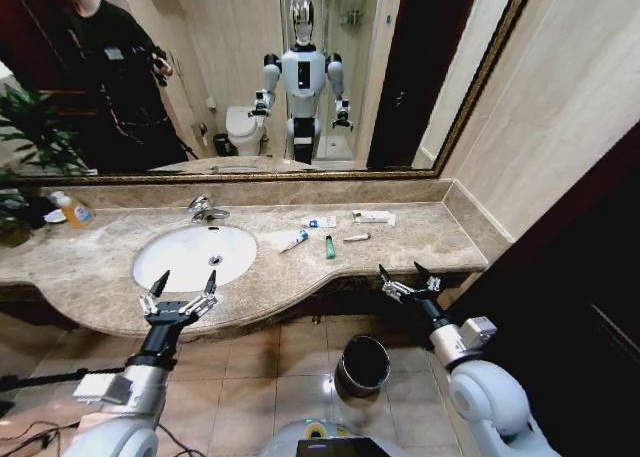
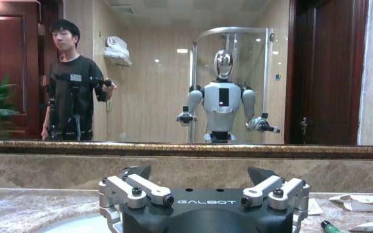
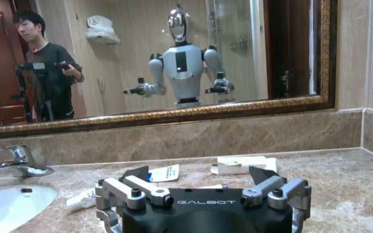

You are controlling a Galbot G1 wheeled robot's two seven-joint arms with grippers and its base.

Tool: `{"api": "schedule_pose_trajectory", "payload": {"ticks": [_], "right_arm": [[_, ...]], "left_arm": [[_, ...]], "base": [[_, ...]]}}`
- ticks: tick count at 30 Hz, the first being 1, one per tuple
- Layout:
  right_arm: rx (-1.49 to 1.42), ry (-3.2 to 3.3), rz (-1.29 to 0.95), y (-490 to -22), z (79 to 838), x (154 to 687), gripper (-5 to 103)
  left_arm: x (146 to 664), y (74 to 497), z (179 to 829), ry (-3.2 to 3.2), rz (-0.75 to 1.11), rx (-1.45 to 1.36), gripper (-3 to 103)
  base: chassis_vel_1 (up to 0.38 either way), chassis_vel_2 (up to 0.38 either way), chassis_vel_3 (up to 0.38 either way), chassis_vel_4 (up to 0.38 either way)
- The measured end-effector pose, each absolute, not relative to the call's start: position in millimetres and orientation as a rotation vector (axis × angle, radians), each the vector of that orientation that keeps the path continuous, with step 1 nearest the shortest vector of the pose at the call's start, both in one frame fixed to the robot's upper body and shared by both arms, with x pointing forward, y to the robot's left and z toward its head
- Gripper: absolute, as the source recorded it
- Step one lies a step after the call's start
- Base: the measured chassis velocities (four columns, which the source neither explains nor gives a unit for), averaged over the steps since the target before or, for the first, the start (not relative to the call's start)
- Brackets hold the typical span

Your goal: Pick up the trash from the sink and place it in the trash bin.

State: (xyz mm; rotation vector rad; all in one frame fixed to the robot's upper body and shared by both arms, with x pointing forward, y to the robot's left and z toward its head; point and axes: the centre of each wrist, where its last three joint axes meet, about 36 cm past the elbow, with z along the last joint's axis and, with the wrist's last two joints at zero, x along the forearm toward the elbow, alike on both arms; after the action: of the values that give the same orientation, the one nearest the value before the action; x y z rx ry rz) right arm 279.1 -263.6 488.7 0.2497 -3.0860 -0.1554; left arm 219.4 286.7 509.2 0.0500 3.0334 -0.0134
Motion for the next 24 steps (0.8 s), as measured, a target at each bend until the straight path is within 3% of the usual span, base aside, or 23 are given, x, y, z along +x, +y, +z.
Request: {"api": "schedule_pose_trajectory", "payload": {"ticks": [12,24], "right_arm": [[0.277,-3.075,-0.149,-266.4,493.4,280.6,100],[0.32,-3.07,-0.141,-281.2,493.4,316.4,100]], "left_arm": [[219.4,286.7,509.2,3.033,-0.013,0.05,100],[219.4,286.7,509.2,3.033,-0.014,0.05,100]], "base": [[0.0,0.0,0.0,0.0],[0.0,0.0,0.0,0.0]]}}
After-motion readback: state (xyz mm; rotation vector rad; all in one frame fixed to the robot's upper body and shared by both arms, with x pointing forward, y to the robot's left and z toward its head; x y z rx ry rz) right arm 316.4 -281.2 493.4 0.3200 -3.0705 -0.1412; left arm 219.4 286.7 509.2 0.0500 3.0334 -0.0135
